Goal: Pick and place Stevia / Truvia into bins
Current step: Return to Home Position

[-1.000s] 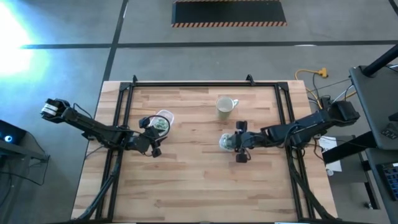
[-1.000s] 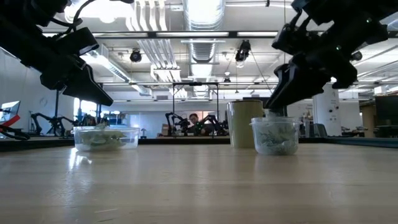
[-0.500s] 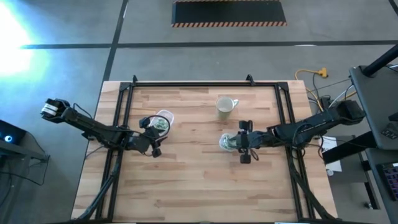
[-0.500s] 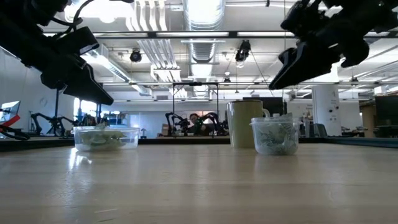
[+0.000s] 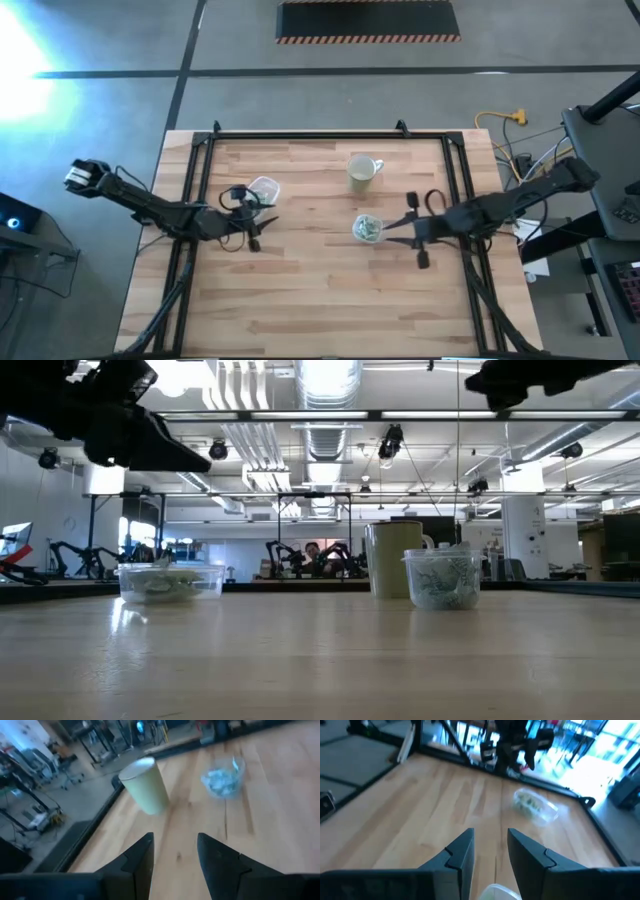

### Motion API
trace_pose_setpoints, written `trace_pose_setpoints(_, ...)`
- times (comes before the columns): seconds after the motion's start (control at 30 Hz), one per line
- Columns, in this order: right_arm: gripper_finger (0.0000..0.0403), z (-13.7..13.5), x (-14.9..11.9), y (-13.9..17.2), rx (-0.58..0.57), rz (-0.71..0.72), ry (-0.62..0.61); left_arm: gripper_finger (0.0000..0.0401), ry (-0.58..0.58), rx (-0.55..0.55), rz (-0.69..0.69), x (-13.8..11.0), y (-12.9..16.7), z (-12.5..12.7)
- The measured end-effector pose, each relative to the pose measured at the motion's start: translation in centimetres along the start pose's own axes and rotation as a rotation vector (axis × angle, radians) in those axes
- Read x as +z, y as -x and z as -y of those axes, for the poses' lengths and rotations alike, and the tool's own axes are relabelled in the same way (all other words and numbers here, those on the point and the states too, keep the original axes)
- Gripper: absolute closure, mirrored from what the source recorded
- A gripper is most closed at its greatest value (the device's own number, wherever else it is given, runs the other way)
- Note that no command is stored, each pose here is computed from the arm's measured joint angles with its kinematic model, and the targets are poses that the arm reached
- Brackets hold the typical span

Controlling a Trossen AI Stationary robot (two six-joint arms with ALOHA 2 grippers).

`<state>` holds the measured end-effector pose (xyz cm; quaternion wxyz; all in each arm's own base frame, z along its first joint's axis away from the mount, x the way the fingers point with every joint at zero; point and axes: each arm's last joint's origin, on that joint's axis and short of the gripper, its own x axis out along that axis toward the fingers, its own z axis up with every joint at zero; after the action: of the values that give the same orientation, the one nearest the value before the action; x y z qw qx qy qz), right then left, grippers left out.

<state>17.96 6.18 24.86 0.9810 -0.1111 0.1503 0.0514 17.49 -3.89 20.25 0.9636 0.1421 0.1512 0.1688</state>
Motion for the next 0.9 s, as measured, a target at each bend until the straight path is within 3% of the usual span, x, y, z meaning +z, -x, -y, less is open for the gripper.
trace_pose_setpoints(0.1, 0.0297, 0.4, -0.5, 1.7, -0.007, 0.061, 0.0, 0.0266, 0.013, 0.019, 0.081, 0.7, -0.1, -0.7)
trace_pose_setpoints(0.3, 0.0303, 1.0, -2.5, 4.3, -0.023, 0.155, -0.012, 0.0266, -0.021, -0.118, 0.329, 1.6, -0.3, -2.3)
trace_pose_setpoints(0.53, 0.0307, 1.5, -4.3, 6.7, -0.043, 0.26, -0.018, 0.0266, 0.008, -0.04, 0.287, -0.4, -0.3, -4.0)
trace_pose_setpoints(0.77, 0.0305, 2.1, -6.1, 8.7, -0.1, 0.287, -0.067, 0.0266, 0.045, -0.013, 0.364, -1.6, 1.9, -4.8)
trace_pose_setpoints(0.9, 0.0311, 2.2, -6.7, 9.3, -0.098, 0.331, -0.079, 0.0266, 0.056, -0.028, 0.331, -2.7, 2.9, -5.0)
